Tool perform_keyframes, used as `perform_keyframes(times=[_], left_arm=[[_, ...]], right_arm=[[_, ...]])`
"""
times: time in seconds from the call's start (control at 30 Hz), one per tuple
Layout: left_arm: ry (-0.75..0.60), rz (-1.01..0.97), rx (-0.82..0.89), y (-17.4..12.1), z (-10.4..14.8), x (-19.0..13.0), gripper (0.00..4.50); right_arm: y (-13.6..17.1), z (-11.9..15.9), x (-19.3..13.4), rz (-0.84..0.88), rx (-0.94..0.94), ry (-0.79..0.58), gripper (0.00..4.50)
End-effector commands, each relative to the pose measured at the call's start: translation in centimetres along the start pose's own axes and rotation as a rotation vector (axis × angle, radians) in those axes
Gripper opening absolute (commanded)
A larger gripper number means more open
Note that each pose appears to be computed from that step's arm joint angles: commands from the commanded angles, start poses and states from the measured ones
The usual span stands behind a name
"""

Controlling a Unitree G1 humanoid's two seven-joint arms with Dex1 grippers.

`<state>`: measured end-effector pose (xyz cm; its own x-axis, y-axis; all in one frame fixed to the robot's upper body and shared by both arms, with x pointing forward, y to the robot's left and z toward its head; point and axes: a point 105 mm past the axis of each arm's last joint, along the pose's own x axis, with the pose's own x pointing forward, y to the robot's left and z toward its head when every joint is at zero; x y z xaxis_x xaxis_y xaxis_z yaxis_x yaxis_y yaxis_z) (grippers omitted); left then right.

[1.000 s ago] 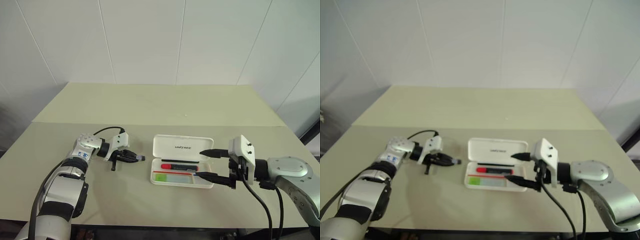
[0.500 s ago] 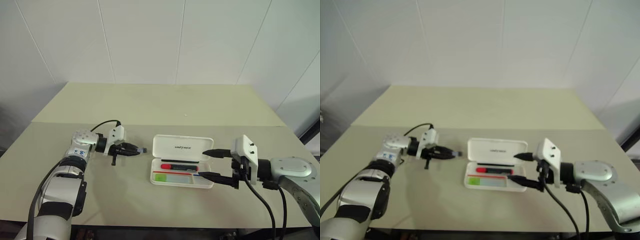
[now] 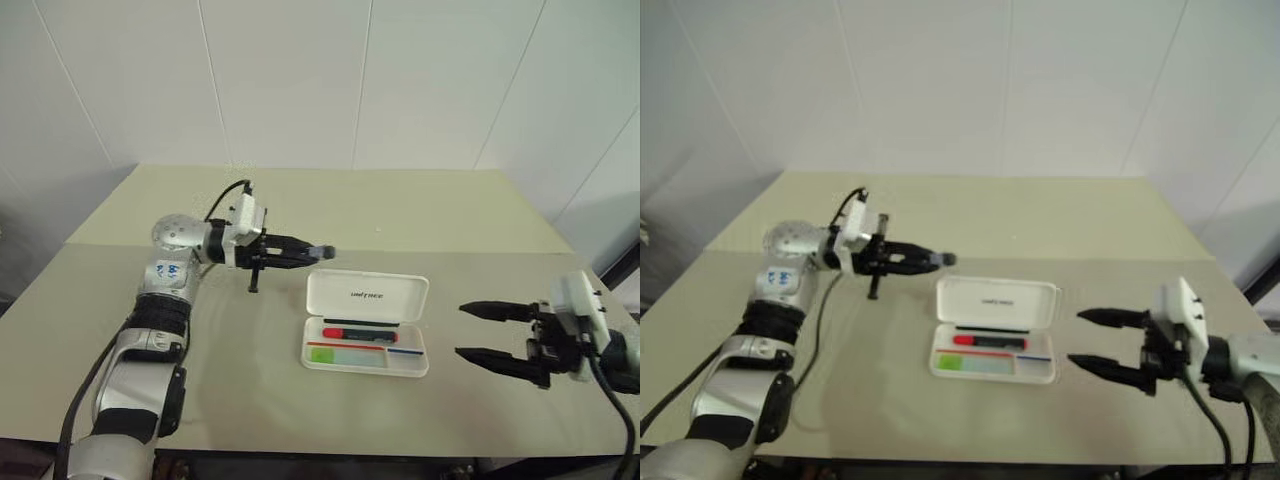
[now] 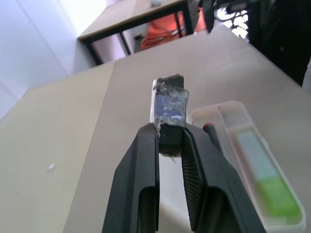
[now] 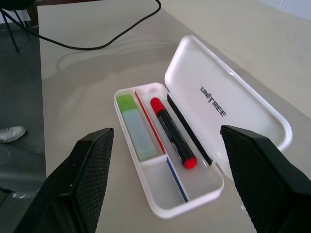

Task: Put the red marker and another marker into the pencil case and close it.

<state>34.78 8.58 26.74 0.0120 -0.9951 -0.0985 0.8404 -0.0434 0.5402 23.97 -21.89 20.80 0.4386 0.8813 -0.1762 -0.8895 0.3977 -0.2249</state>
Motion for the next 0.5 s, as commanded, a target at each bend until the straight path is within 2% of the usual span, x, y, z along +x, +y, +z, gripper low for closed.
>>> perform_keyframes(times=[0.03,0.3,0.43,0.5], left_arm=[[-0.047,0.000,0.019,-0.2,1.8,2.0,0.31],[-0.010,-0.061,-0.100,-2.8,1.2,7.2,0.31],[0.111,-0.032,-0.181,-3.5,-1.1,9.4,0.31],[0.117,-0.030,-0.209,-3.8,-1.7,10.4,0.31]], right_arm=[[-0.1,0.3,-2.0,0.014,-0.042,0.008,4.50],[-0.4,-0.7,-3.6,-0.026,-0.019,0.042,4.50],[0.1,-1.0,-4.2,-0.037,0.001,0.039,4.50],[0.3,-1.4,-4.6,-0.043,0.013,0.047,4.50]])
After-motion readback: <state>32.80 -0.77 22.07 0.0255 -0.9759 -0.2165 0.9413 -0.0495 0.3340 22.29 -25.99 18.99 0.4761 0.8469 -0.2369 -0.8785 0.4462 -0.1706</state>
